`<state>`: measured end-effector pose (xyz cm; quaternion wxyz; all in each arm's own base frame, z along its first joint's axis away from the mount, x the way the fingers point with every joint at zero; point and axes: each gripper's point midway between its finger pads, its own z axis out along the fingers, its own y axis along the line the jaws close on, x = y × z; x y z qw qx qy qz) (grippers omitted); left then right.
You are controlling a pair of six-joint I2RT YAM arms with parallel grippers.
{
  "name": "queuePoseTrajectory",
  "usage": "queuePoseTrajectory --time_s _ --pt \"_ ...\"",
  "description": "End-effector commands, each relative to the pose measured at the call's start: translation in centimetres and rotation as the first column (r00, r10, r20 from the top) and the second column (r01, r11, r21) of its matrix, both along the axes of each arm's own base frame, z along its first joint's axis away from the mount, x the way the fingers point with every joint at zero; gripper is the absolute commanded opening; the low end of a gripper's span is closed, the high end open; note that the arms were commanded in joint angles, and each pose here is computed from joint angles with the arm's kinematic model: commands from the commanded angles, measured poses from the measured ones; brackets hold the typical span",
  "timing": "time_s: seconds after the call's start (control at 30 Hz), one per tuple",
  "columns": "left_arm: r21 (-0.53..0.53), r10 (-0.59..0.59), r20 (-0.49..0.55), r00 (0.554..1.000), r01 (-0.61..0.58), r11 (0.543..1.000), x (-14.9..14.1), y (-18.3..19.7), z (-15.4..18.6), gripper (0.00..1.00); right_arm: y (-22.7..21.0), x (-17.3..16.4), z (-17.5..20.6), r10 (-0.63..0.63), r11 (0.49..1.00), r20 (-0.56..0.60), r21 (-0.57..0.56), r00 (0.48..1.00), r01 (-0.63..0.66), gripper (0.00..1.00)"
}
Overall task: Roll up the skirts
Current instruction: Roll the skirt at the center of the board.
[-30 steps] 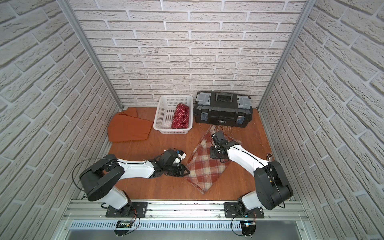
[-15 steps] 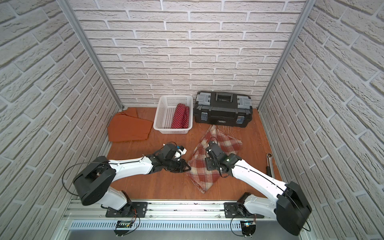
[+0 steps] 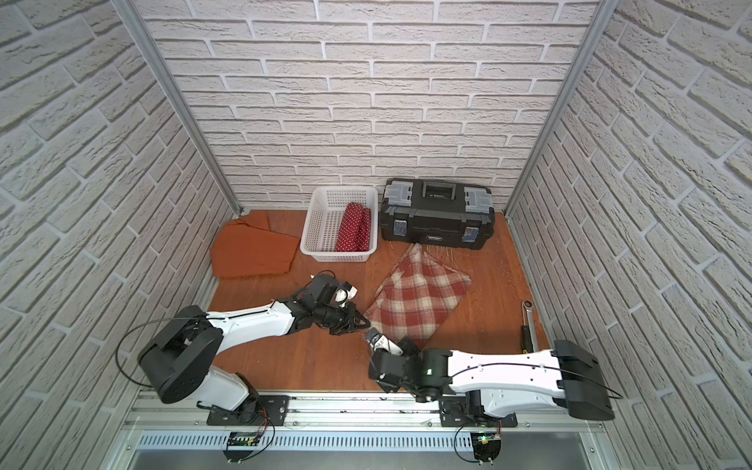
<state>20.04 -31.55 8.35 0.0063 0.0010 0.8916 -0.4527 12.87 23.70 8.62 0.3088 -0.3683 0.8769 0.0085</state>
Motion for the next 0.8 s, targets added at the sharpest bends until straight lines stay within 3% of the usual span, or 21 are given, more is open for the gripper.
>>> queuePoseTrajectory --time_s 0.0,0.13,0.3,0.53,0.77 --pt "-0.061 0.011 -0.021 1.000 -0.013 0.998 0.1 -0.5 0.6 0.00 2.5 0.9 1.3 -0.018 0.999 0.105 0.033 0.994 0.015 0.93" --pt "-0.068 0.026 -0.041 0.999 -0.029 0.997 0.0 -0.4 0.3 0.00 3.5 1.0 0.7 -0.033 0.999 0.119 0.015 0.992 0.031 0.97" --pt "-0.070 0.036 -0.054 0.998 -0.040 0.997 -0.2 -0.2 0.0 0.00 1.7 3.0 1.2 -0.169 0.978 0.235 -0.083 0.957 0.193 1.00" --pt "-0.071 0.062 -0.063 0.996 -0.066 0.995 -0.4 0.3 -0.2 0.00 0.4 4.1 -0.7 -0.262 0.934 0.268 -0.170 0.927 0.313 0.99" --pt "-0.078 0.101 -0.070 0.992 -0.106 0.991 -0.5 0.8 -0.4 0.00 0.3 5.1 -2.5 -0.247 0.929 0.276 -0.206 0.929 0.308 0.99"
